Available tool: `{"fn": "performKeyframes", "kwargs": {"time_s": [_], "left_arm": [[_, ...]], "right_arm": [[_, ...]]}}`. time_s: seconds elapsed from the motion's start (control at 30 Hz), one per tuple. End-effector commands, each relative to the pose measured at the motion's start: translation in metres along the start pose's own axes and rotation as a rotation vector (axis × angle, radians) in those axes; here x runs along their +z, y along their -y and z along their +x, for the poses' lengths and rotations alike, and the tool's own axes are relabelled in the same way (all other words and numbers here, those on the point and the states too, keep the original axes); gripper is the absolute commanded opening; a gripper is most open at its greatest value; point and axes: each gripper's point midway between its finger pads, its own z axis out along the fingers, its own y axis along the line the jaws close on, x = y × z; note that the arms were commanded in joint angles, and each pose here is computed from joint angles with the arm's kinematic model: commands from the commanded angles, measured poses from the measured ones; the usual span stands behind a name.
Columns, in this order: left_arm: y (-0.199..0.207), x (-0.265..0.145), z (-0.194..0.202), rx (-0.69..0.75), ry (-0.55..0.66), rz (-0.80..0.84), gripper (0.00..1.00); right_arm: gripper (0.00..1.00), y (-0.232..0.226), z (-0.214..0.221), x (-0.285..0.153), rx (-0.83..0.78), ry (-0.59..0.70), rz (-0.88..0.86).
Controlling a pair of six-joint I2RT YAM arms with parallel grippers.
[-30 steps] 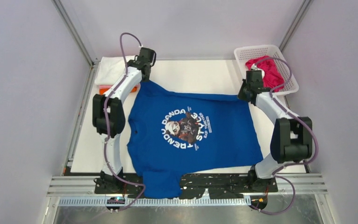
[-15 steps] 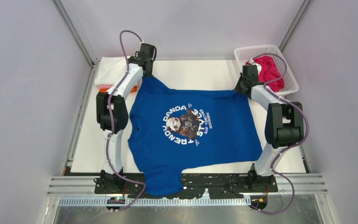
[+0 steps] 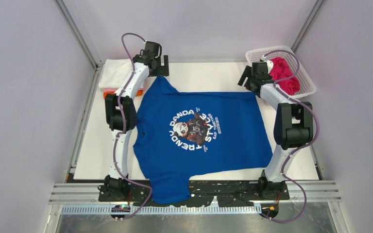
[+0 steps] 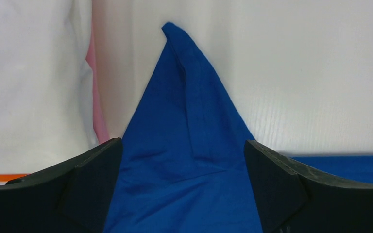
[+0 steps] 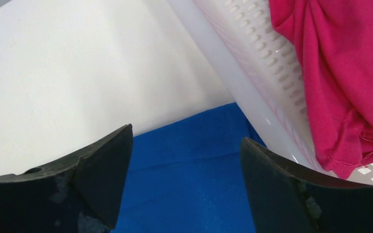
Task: Fold and stack the t-shirts
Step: Flatten out the tshirt
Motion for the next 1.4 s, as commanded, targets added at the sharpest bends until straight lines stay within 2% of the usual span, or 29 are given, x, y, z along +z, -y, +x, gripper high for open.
{"fn": "performKeyframes", "kwargs": {"time_s": [0.0, 0.07, 0.2, 0.23, 0.4, 0.87, 1.37], "left_arm": [[0.007, -0.069, -0.037, -0.057, 0.097, 0.075, 1.00], [0.011, -0.079, -0.029, -0.085, 0.065, 0.104, 1.00], [0.032, -0.087, 0.009, -0.173, -0.040, 0.222, 1.00], [0.037, -0.082, 0.026, -0.198, -0.075, 0.245, 1.00], [0.044, -0.068, 0.057, -0.338, -0.108, 0.273, 1.00], [0.042, 0.012, 0.072, -0.577, -0.108, 0.150, 1.00], [0.076, 0.041, 0.061, -0.695, -0.088, 0.281, 1.00]], "right_arm": [[0.96, -0.018, -0.034, -0.030, -0.010, 0.077, -0.076], [0.99, -0.027, -0.028, -0.040, -0.035, 0.063, -0.121], [0.98, -0.041, -0.005, -0.055, -0.055, 0.013, -0.196], [0.98, -0.046, 0.001, -0.058, -0.060, -0.001, -0.219], [0.97, -0.059, 0.037, -0.068, -0.063, -0.087, -0.319], [0.96, -0.053, 0.077, -0.075, -0.069, -0.192, -0.360], [0.96, -0.044, 0.072, -0.074, -0.087, -0.175, -0.316]]}}
